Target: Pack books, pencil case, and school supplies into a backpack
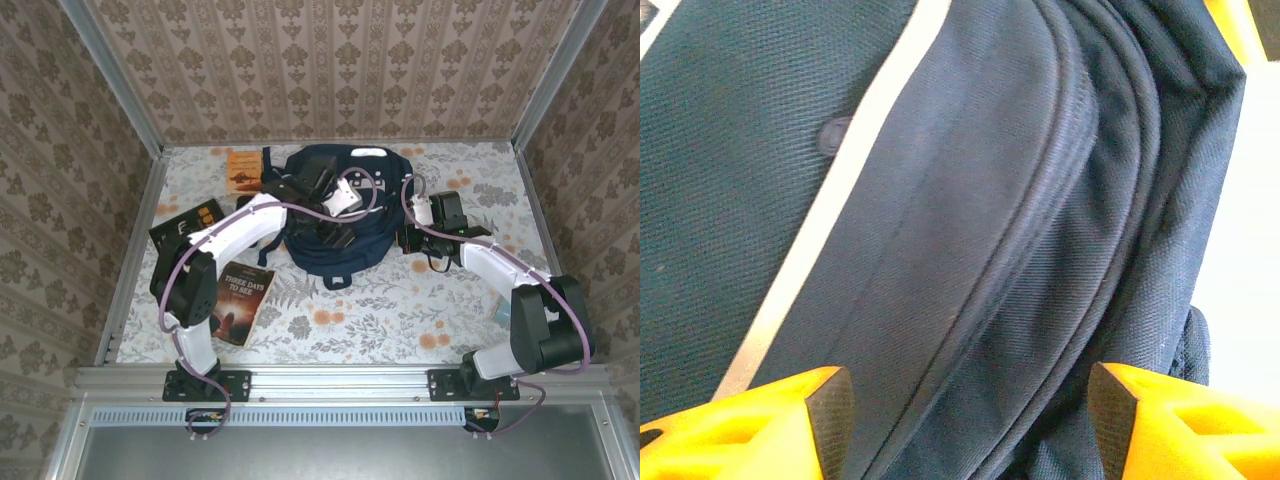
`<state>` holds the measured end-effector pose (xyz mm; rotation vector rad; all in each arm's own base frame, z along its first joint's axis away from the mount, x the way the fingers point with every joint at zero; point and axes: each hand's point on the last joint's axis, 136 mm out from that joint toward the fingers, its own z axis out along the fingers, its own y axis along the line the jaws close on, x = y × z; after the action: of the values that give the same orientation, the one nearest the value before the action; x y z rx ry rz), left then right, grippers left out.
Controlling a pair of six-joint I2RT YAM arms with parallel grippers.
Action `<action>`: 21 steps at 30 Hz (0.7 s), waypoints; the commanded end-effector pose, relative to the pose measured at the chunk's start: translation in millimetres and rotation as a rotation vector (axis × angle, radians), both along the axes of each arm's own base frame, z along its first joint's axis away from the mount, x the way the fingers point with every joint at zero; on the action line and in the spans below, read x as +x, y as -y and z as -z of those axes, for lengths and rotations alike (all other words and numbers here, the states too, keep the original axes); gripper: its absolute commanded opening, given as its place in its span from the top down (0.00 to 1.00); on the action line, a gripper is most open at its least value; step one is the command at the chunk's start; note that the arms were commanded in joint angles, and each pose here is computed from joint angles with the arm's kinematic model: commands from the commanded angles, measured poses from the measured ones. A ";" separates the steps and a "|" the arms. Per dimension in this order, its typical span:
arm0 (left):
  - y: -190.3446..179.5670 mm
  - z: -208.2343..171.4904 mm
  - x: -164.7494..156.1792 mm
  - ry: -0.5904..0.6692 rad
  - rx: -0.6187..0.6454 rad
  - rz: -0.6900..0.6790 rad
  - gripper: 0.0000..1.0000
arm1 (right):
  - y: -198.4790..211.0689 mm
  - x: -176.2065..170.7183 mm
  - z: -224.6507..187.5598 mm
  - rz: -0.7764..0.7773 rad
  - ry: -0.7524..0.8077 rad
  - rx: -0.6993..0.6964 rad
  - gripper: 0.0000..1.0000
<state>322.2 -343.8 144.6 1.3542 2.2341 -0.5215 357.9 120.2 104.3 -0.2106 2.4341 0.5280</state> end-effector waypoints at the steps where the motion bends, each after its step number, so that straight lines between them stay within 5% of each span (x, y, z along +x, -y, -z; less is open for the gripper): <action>1: 4.1 10.0 1.6 0.029 0.031 0.097 0.34 | -1.5 11.0 -17.2 -0.014 0.047 0.005 1.00; 8: 4.1 27.2 16.0 0.059 0.115 0.109 0.37 | -1.5 10.5 -18.3 -0.017 0.045 0.005 1.00; 21: 26.9 20.4 55.0 0.095 0.039 -0.079 0.83 | -11.6 -19.3 -19.0 -0.051 0.001 0.025 1.00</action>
<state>347.3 -359.6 110.8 1.4497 2.2340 -0.3904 351.8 119.5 103.4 -0.2110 2.4625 0.5269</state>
